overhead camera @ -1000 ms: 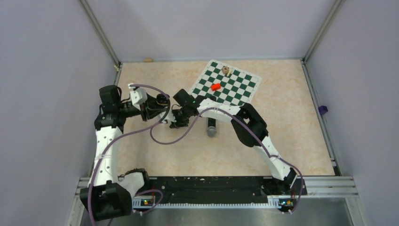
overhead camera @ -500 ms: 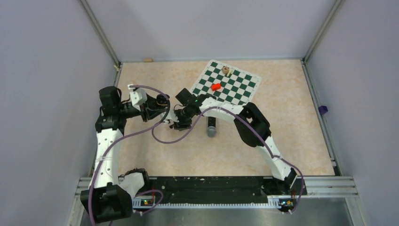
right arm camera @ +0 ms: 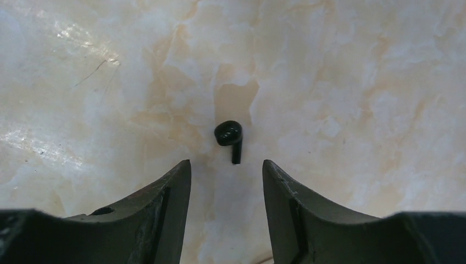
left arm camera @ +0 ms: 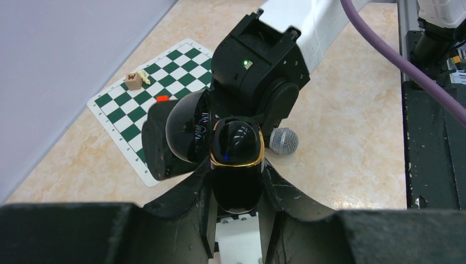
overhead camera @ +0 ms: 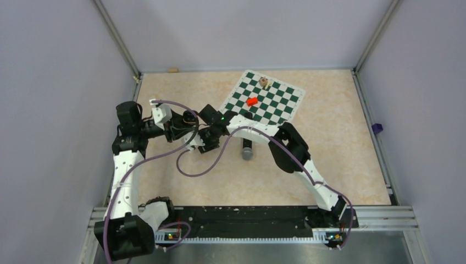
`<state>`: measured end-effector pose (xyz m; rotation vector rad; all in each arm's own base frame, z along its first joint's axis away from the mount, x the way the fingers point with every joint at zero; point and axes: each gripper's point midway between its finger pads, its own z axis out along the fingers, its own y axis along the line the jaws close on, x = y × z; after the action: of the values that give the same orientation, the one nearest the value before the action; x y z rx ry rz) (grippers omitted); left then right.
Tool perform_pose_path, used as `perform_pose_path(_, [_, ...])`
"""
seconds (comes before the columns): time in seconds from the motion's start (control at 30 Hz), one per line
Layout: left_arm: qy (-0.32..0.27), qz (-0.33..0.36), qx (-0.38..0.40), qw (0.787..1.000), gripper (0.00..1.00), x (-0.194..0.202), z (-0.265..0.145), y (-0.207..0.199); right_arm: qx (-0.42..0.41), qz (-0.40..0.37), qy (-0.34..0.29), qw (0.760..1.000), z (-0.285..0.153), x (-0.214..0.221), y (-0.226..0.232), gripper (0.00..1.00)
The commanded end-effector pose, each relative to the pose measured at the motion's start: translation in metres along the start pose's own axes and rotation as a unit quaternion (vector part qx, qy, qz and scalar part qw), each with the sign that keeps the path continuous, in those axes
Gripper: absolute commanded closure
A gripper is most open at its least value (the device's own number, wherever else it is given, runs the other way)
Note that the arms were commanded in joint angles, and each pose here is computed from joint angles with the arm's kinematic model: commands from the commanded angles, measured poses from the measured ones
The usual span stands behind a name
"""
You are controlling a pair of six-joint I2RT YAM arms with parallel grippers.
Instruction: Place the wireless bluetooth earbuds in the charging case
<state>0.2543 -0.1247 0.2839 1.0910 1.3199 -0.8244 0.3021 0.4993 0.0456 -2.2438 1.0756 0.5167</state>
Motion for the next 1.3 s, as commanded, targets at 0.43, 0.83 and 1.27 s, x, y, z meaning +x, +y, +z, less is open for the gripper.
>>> perform_pose_path(0.43, [-0.013,0.009,0.015,1.0,1.0,-0.002,0.001,-0.001,-0.029,-0.088,0.053,0.994,0.033,0.005,0.012,0.66])
perform_pose_path(0.83, [-0.013,0.007,0.016,1.0,1.0,-0.001,0.001,-0.001,-0.068,-0.122,0.069,0.988,0.037,0.009,0.029,0.63])
perform_pose_path(1.27, [-0.012,0.006,0.016,1.0,1.0,0.0,0.001,-0.001,-0.118,-0.143,0.114,0.976,0.047,0.027,0.05,0.69])
